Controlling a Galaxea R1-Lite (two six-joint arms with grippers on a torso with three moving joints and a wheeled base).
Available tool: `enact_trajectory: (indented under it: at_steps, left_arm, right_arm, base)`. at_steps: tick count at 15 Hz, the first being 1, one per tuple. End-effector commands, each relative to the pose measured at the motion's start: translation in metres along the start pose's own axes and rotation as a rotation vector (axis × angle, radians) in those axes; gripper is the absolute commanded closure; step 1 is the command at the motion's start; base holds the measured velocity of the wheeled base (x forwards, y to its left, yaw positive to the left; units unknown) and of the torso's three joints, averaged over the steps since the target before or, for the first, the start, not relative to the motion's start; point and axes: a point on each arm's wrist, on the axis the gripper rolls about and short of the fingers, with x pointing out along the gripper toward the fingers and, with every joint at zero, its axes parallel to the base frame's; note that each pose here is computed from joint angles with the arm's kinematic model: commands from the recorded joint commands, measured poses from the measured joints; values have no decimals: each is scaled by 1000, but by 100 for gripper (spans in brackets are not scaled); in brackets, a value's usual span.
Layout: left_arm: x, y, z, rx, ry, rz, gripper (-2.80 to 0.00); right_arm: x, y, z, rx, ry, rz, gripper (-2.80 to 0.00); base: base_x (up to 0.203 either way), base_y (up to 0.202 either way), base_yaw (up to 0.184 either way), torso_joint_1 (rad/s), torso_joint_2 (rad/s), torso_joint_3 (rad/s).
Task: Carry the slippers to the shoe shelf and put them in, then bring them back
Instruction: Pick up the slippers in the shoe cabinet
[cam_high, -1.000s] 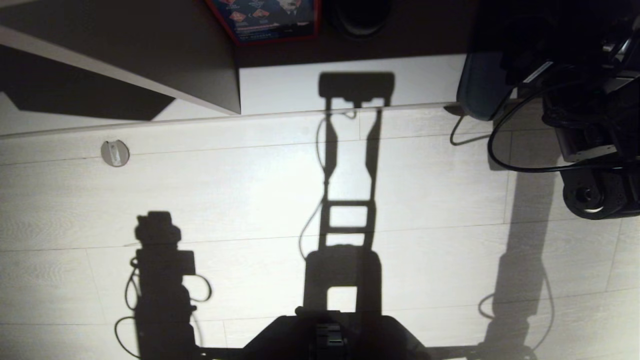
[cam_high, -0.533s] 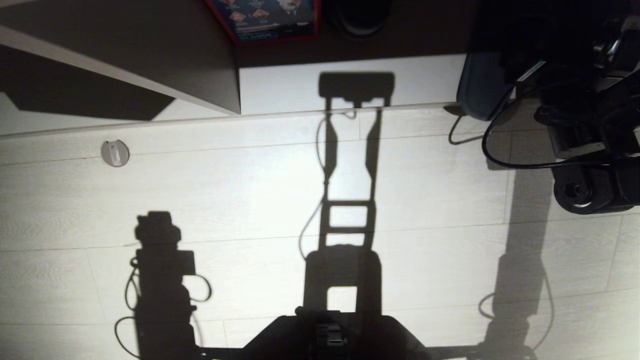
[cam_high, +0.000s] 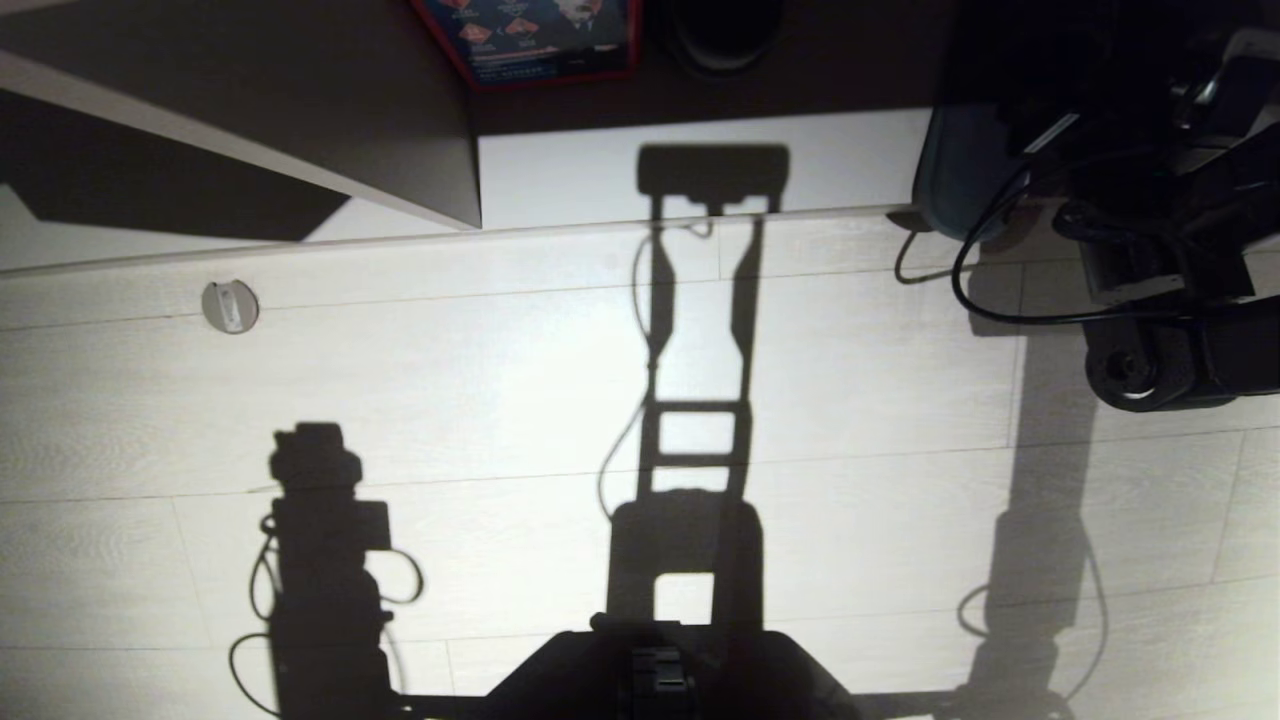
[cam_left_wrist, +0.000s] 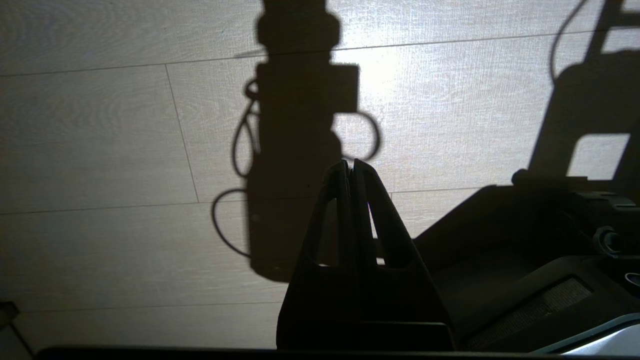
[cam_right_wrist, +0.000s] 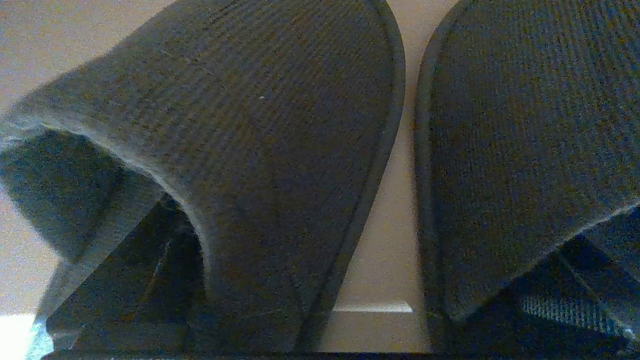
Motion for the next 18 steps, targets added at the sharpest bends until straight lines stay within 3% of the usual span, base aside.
enact_trajectory:
  at_steps: [1,16,17,18]
  left_arm:
    - [0,0,0,-1,-1,1,0]
    - [0,0,0,-1,-1,1,0]
    - [0,0,0,-1,-1,1,0]
    - [0,0,0,-1,1,1,0]
  right_arm:
    - [3,0,-7,0,-9,-1,-280]
    - [11,1,-12,-5,-42,-3,-280]
    - [11,1,-12,-5,-40,-2,0]
    - [11,1,-11,-5,-41,-1,0]
  base:
    - [0,0,0,0,0,0]
    - [0,0,0,0,0,0]
    - [0,0,0,0,0,0]
    - [0,0,0,0,0,0]
